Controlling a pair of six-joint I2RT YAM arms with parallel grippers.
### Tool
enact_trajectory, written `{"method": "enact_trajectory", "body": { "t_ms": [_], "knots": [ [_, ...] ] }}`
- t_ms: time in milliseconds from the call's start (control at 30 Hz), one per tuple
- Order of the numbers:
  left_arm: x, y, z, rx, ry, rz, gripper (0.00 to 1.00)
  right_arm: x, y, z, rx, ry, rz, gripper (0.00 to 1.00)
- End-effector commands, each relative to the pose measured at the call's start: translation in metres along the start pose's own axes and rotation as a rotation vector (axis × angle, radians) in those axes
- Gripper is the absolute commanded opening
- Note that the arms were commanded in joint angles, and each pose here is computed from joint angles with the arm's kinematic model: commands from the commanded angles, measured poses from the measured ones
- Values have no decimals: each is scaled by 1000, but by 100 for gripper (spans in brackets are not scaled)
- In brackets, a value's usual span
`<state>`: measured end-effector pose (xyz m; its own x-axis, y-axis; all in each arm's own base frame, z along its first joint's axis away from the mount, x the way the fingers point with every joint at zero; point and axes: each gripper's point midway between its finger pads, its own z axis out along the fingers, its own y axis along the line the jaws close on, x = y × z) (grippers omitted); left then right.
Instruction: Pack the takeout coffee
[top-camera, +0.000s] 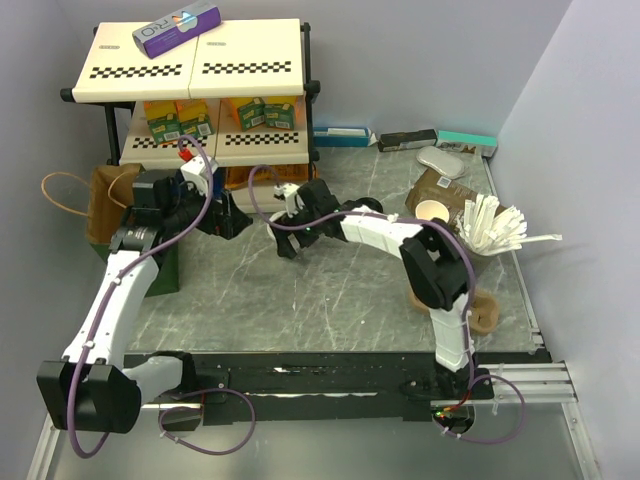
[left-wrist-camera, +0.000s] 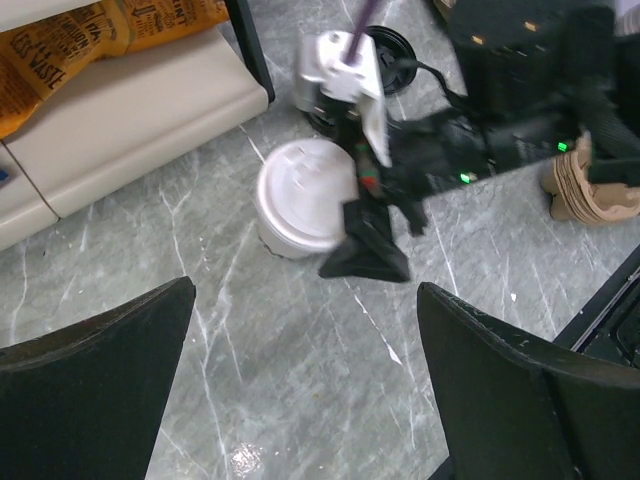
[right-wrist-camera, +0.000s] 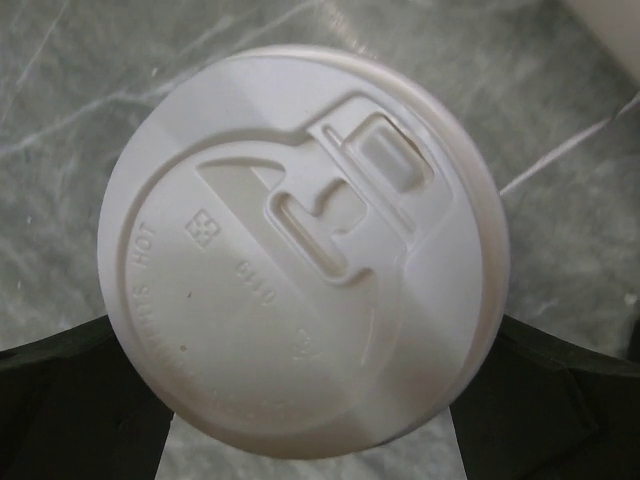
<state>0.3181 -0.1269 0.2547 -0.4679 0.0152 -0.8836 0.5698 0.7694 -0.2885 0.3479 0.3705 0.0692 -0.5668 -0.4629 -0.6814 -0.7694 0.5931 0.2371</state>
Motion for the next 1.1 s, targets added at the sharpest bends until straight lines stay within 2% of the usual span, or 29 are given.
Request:
{"method": "enact_trajectory", "body": {
  "t_ms": [0, 300, 567, 800, 967, 1067],
  "knots": [
    [-5, -3, -10, -10, -18, -3, 99, -37, -11, 9, 32, -61, 2, 100],
    [-8, -1, -16, -30, -16, -20, 99, -63, -25, 43, 53, -112, -14, 100],
    [-12, 1, -18, -37, -20, -21, 99, -78, -20, 40, 40, -157, -12, 100],
    [-20, -1, -17, -20, -52, -13, 99, -47, -17, 7, 61, -108, -76, 100],
    [-26, 0, -22, -34, -79, 4, 99, -13, 0, -9, -18, -28, -75, 100],
    [-26, 4, -28, -63, -78, 22, 99, 7, 9, -37, -90, 28, -72, 100]
  ]
}}
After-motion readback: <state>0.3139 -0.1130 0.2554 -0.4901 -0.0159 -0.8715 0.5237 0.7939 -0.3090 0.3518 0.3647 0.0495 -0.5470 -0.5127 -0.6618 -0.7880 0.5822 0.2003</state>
